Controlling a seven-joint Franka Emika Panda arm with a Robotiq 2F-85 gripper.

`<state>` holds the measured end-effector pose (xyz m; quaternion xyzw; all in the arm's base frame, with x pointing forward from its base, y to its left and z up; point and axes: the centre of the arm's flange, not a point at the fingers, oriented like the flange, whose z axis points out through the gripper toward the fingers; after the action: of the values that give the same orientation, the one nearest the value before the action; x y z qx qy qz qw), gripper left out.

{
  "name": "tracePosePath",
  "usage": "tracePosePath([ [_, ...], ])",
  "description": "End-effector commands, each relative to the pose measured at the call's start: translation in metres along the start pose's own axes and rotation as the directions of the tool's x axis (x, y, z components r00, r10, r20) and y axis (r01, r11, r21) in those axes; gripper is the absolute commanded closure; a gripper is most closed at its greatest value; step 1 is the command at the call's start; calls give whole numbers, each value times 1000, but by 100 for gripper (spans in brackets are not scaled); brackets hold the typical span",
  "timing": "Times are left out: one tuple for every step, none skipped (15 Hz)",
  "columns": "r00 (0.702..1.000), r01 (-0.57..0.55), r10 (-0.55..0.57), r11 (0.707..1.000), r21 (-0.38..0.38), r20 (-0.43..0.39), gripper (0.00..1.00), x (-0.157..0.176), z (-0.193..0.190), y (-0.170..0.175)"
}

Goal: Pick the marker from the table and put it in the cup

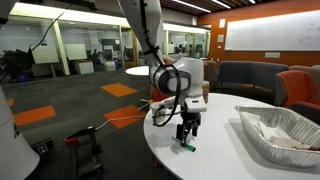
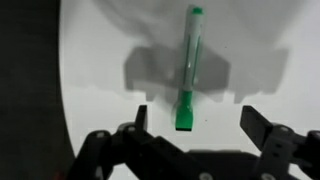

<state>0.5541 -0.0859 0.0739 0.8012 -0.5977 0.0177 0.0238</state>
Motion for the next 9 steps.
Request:
tracePosePath([
  [1000,-4,4,999,35,13,7,0,6,6],
  [1000,-7,7,999,34,17,11,0,7,5],
  [1000,-7,7,999,33,17,19,1,9,5],
  [1000,-13,12,999,32,19,23,1,10,4],
  [1000,-14,13,999,30,22,23,1,11,4],
  [1000,-14,13,1000,28,20,33,1,12,4],
  [1000,-14,14,1000,24,19,37,1,14,4],
  [1000,-13,13,1000,22,18,40,1,15,4],
  [1000,-14,14,1000,19,17,55,2,16,5],
])
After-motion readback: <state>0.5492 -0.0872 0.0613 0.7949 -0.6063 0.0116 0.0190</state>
